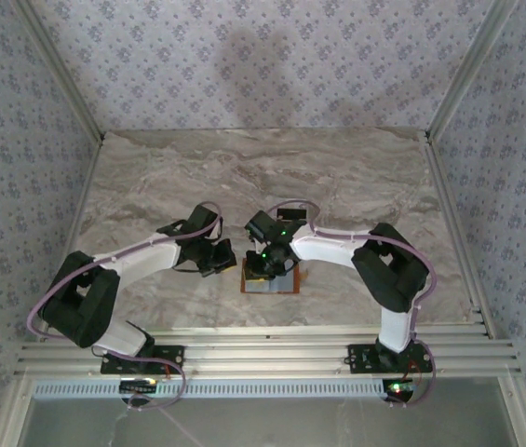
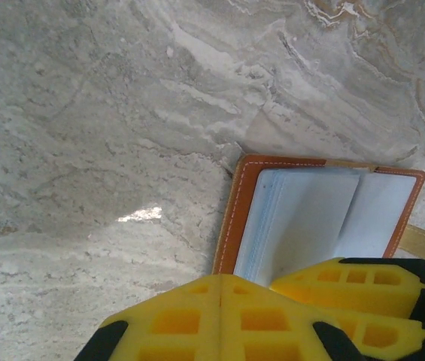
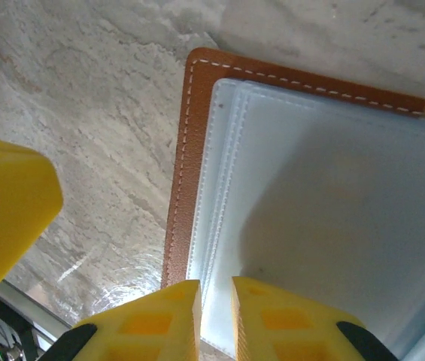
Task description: Take the credit cards out of the card holder
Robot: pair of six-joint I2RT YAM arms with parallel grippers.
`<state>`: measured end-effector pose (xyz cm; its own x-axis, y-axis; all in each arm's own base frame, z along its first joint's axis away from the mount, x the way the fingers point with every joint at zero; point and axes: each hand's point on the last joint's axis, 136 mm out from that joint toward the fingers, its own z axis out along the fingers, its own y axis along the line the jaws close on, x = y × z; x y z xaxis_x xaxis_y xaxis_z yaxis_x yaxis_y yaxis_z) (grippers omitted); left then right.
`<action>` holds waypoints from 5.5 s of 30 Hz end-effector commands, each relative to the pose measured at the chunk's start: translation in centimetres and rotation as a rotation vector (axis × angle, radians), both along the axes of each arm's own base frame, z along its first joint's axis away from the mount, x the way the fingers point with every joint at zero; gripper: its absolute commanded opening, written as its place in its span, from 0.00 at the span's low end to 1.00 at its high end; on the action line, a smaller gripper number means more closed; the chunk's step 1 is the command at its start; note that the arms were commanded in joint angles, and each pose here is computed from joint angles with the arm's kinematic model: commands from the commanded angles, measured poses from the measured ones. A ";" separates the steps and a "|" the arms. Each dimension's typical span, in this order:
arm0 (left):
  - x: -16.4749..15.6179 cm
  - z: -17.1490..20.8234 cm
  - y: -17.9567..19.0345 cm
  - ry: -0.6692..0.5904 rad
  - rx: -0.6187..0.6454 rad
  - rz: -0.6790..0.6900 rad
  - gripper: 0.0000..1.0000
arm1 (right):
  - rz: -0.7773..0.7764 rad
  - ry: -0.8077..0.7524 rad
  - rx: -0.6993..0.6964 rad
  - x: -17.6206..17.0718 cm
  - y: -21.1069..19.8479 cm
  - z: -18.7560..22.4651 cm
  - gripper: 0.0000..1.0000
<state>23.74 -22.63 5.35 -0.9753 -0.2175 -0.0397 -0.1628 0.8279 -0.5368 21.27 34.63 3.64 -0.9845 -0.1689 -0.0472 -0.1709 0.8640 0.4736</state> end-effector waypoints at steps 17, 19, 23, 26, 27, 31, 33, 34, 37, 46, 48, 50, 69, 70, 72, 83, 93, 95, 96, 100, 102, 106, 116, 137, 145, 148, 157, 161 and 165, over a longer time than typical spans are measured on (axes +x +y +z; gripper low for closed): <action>-0.8 0.5 -3.4 0.008 -0.067 -0.080 0.06 | -0.036 -0.016 -0.159 -1.3 -4.1 -0.6 0.32; -0.9 0.4 -4.0 0.013 -0.079 -0.086 0.06 | -0.041 -0.024 -0.165 -1.2 -4.3 -0.5 0.32; -0.9 0.1 -5.1 0.023 -0.103 -0.092 0.06 | -0.051 -0.030 -0.166 -1.2 -4.6 -0.4 0.28; -0.8 -0.1 -5.8 0.025 -0.123 -0.093 0.05 | -0.056 -0.029 -0.162 -1.2 -4.6 -0.5 0.22; -0.8 -0.2 -5.9 0.026 -0.124 -0.093 0.05 | -0.061 -0.027 -0.161 -1.2 -4.6 -0.5 0.20; -0.9 -0.7 -6.5 0.036 -0.137 -0.095 0.04 | -0.067 -0.021 -0.168 -1.3 -4.8 -0.8 0.15; -1.0 -0.9 -6.8 0.041 -0.144 -0.094 0.04 | -0.067 -0.018 -0.172 -1.4 -4.9 -1.0 0.14; -1.0 -1.0 -6.9 0.042 -0.147 -0.095 0.03 | -0.069 -0.019 -0.171 -1.3 -4.9 -1.0 0.14; -1.2 -1.5 -7.2 0.050 -0.151 -0.096 0.03 | -0.069 -0.016 -0.171 -1.5 -5.0 -1.1 0.13; -3.0 -4.4 -5.4 0.113 -0.062 -0.095 0.02 | -0.069 -0.036 -0.206 -1.2 -6.0 -0.3 0.18; -3.1 -4.6 -5.0 0.113 -0.044 -0.098 0.02 | -0.070 -0.048 -0.222 -1.0 -6.4 -0.2 0.20; -3.3 -4.8 -4.8 0.114 -0.034 -0.104 0.02 | -0.072 -0.048 -0.258 -0.9 -7.4 -0.2 0.20; -3.3 -4.6 -4.2 0.105 -0.001 -0.129 0.01 | -0.069 -0.120 -0.354 0.9 -11.4 1.9 0.50; -3.3 -4.6 -4.1 0.106 0.002 -0.129 0.01 | -0.076 -0.122 -0.363 1.1 -11.7 1.9 0.49; -3.3 -4.5 -4.0 0.102 0.007 -0.135 0.01 | -0.089 -0.124 -0.379 1.3 -12.5 1.9 0.49; -2.9 -3.9 -3.7 0.085 0.029 -0.157 0.01 | -0.143 -0.117 -0.452 1.7 -16.0 1.7 0.43; -2.0 -2.0 -4.7 0.035 -0.002 -0.186 0.01 | -0.135 -0.139 -0.220 2.2 -12.2 4.1 0.33; -1.9 -1.9 -4.8 0.034 -0.006 -0.187 0.01 | -0.142 -0.119 -0.119 2.2 -10.4 4.4 0.30; -1.9 -1.9 -4.8 0.034 -0.006 -0.188 0.01 | -0.144 -0.103 -0.051 2.1 -9.2 4.5 0.28; -2.0 -2.2 -4.8 0.041 -0.005 -0.188 0.01 | -0.132 -0.055 0.083 1.8 -6.1 4.5 0.25; -2.0 -2.2 -4.8 0.041 -0.004 -0.185 0.01 | -0.121 -0.030 0.100 1.6 -5.1 4.1 0.26; -2.0 -2.3 -4.8 0.042 -0.006 -0.186 0.01 | -0.105 0.008 0.120 1.4 -3.7 3.0 0.25; -2.2 -2.6 -4.7 0.047 -0.004 -0.185 0.01 | -0.105 0.035 0.034 1.1 -4.2 0.3 0.28; -2.3 -2.4 -4.5 0.047 0.000 -0.182 0.03 | -0.096 0.003 -0.118 1.0 -6.6 -1.2 0.28; -2.3 -2.3 -4.4 0.046 0.008 -0.188 0.03 | -0.084 -0.019 -0.105 1.1 -6.4 -0.1 0.26; -2.3 -2.5 -4.4 0.052 0.009 -0.187 0.03 | -0.089 -0.020 -0.019 1.1 -5.1 0.9 0.26; -2.0 -1.9 -4.8 0.041 -0.004 -0.191 0.03 | -0.086 0.003 0.021 1.0 -4.2 0.9 0.26; -1.9 -1.7 -4.7 0.037 -0.002 -0.188 0.06 | -0.091 0.017 -0.024 0.9 -4.9 -0.3 0.25; -1.9 -1.2 -4.6 0.023 0.000 -0.193 0.09 | -0.087 0.027 -0.043 0.7 -5.1 -0.9 0.25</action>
<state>21.50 -27.63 2.96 -0.9994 -0.0320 0.0121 -0.0334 0.8378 -0.5450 22.79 30.18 4.12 -0.9946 -0.0837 -0.0613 -0.1028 0.8755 0.4721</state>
